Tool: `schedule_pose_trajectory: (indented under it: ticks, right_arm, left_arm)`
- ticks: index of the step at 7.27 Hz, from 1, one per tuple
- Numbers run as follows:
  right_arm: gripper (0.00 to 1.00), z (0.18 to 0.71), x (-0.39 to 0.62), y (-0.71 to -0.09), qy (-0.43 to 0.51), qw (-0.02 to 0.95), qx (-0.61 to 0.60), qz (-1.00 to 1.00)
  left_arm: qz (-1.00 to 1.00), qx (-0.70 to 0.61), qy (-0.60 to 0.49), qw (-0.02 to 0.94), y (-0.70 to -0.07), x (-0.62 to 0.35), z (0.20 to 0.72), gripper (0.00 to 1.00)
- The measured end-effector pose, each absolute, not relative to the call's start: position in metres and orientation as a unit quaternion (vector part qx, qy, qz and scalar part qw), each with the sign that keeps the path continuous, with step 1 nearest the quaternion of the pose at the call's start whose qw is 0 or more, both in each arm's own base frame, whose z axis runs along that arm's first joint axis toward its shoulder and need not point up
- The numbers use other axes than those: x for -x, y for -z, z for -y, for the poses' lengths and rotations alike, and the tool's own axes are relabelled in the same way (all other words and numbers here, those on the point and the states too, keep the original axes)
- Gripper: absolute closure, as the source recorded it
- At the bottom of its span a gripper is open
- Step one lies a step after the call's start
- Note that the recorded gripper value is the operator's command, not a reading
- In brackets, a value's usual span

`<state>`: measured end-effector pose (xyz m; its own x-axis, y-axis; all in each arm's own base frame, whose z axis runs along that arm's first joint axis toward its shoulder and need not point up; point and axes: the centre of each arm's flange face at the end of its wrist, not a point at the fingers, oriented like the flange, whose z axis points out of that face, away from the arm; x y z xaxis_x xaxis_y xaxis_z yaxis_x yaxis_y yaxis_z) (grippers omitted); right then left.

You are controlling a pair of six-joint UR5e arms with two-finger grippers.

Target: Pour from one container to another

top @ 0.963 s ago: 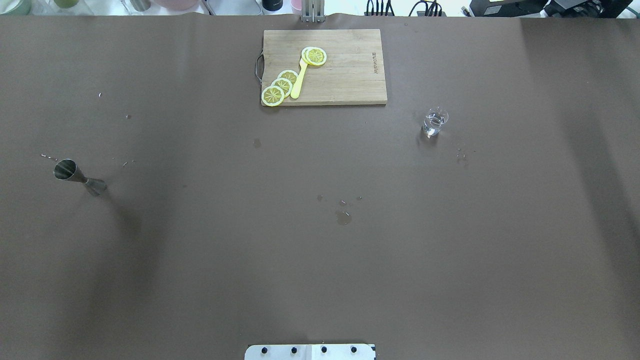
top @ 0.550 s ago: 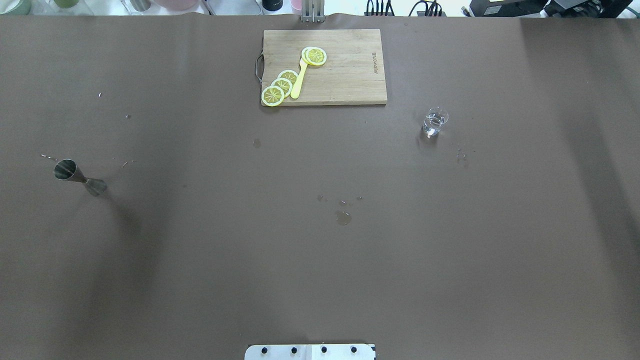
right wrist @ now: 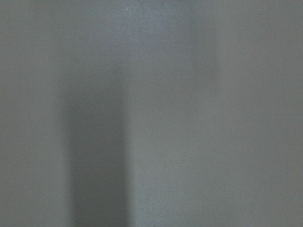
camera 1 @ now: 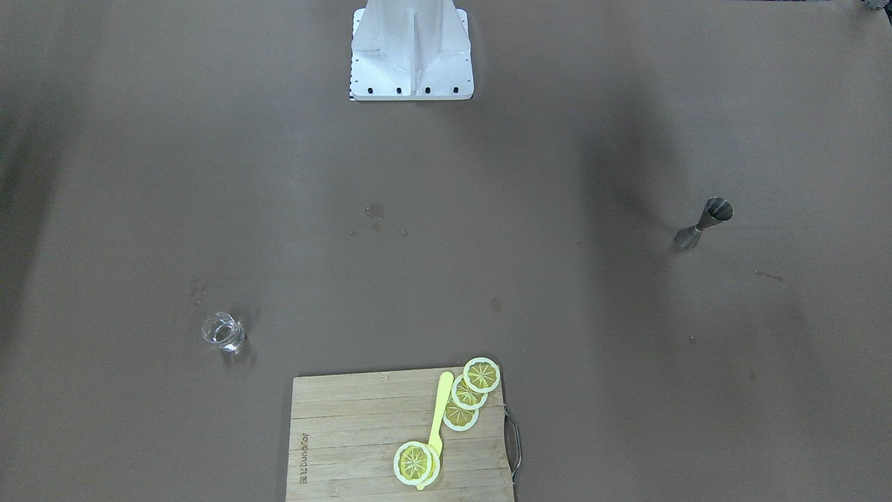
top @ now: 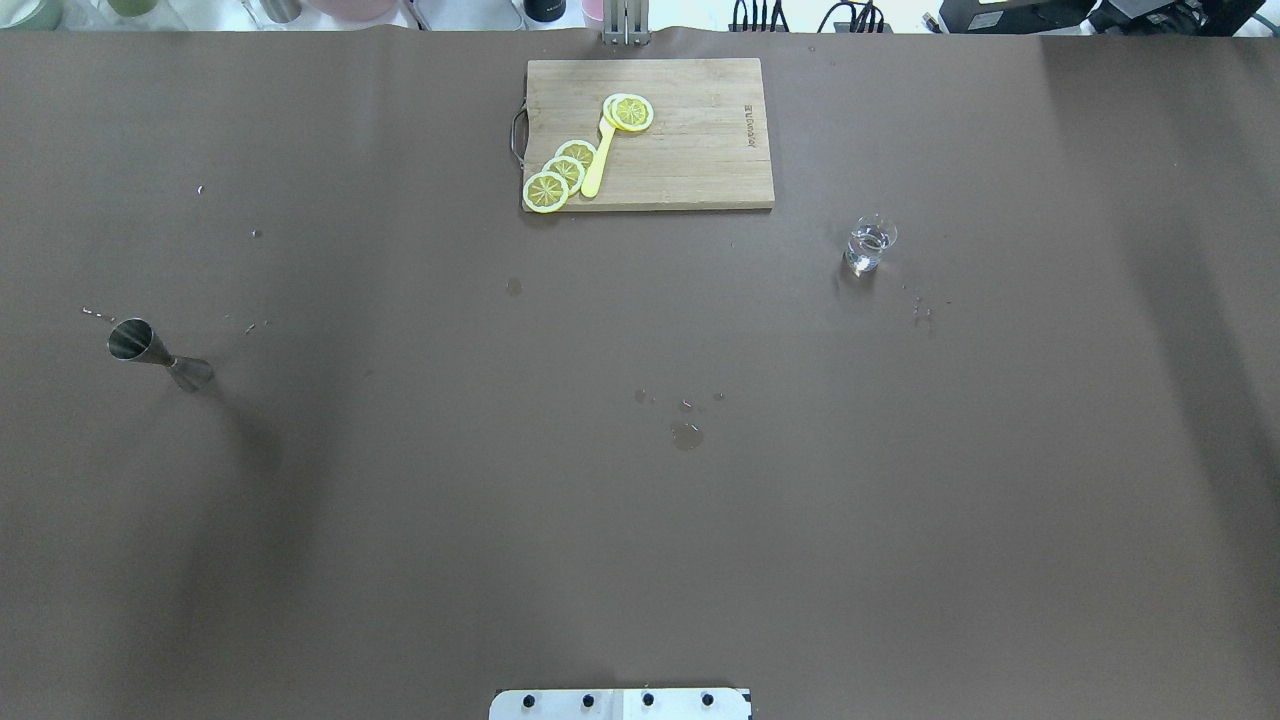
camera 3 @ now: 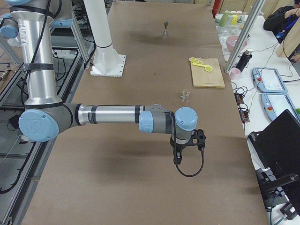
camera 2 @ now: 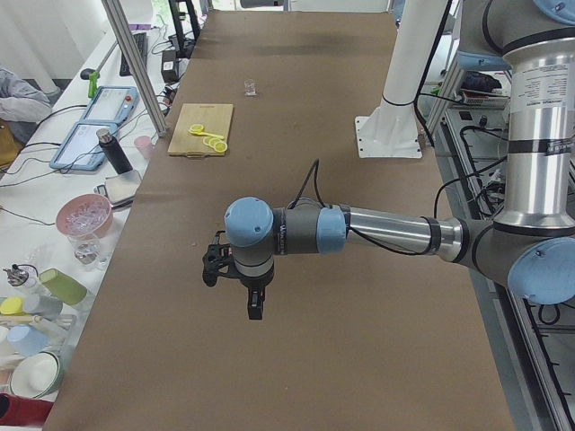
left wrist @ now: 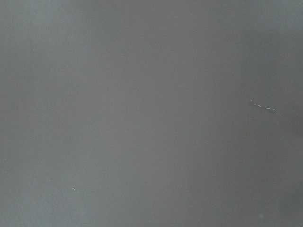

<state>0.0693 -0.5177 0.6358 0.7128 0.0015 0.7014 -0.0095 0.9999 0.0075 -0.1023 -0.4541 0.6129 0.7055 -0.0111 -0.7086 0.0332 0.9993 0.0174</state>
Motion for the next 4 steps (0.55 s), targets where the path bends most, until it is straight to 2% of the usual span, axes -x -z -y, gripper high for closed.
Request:
schedule_pose_trajectory:
  ticks: [4]
  right_arm:
    - [0.00, 0.5198, -0.0551, -0.6367, 0.007, 0.925, 0.002, 0.380]
  left_arm:
    - [-0.381, -0.020, 0.010, 0.924, -0.6202, 0.1027, 0.4558, 0.02]
